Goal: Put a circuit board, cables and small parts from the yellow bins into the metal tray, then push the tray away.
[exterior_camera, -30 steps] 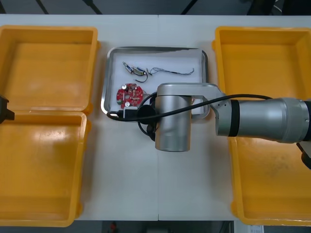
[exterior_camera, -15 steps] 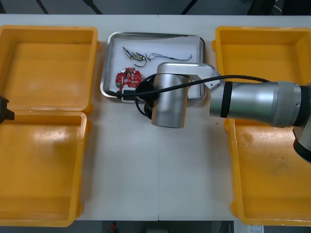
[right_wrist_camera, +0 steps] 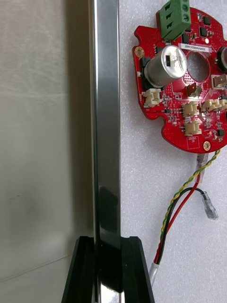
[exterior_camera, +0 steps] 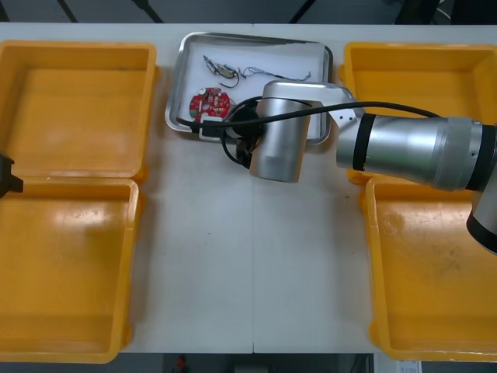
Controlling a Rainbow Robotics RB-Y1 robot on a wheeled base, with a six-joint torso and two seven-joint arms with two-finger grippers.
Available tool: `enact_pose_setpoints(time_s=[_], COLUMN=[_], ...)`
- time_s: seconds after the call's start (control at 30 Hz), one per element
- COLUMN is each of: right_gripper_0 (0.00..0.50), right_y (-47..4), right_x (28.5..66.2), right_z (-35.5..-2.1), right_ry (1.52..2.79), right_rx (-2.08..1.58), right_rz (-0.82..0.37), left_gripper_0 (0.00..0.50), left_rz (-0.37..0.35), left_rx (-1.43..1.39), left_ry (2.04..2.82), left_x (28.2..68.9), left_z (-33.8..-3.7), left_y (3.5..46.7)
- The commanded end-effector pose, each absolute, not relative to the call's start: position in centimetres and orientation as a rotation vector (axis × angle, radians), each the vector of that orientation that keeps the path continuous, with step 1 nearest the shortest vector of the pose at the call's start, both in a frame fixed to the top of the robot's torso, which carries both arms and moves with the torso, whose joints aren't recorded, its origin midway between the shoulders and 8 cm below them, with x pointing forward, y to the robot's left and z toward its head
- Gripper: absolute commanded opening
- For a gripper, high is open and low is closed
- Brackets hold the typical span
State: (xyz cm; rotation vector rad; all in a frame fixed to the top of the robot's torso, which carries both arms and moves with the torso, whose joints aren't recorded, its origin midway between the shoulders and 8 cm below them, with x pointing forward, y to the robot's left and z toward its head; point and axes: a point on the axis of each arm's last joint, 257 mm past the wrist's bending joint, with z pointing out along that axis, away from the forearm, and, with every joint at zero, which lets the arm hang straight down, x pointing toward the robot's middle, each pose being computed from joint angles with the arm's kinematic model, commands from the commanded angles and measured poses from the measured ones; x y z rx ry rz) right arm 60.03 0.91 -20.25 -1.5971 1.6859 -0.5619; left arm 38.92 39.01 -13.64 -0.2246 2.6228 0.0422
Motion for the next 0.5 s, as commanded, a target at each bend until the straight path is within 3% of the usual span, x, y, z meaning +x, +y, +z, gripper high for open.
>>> enact_pose_setpoints(time_s=[0.03, 0.5], right_gripper_0=[0.000, 0.000], right_y=[1.3, 2.7], right_x=[61.4, 62.2], right_z=[-19.2, -18.1], right_ry=[1.625, 1.518], right_rx=[-1.616, -1.634], right_rz=[-0.582, -0.572], left_gripper_0=[0.500, 0.500], left_rz=[0.086, 0.086], left_rx=[-0.182, -0.182], left_ry=[2.642, 2.642], left_x=[38.4, 38.4], left_z=[-13.8, -13.8], left_y=[39.6, 39.6])
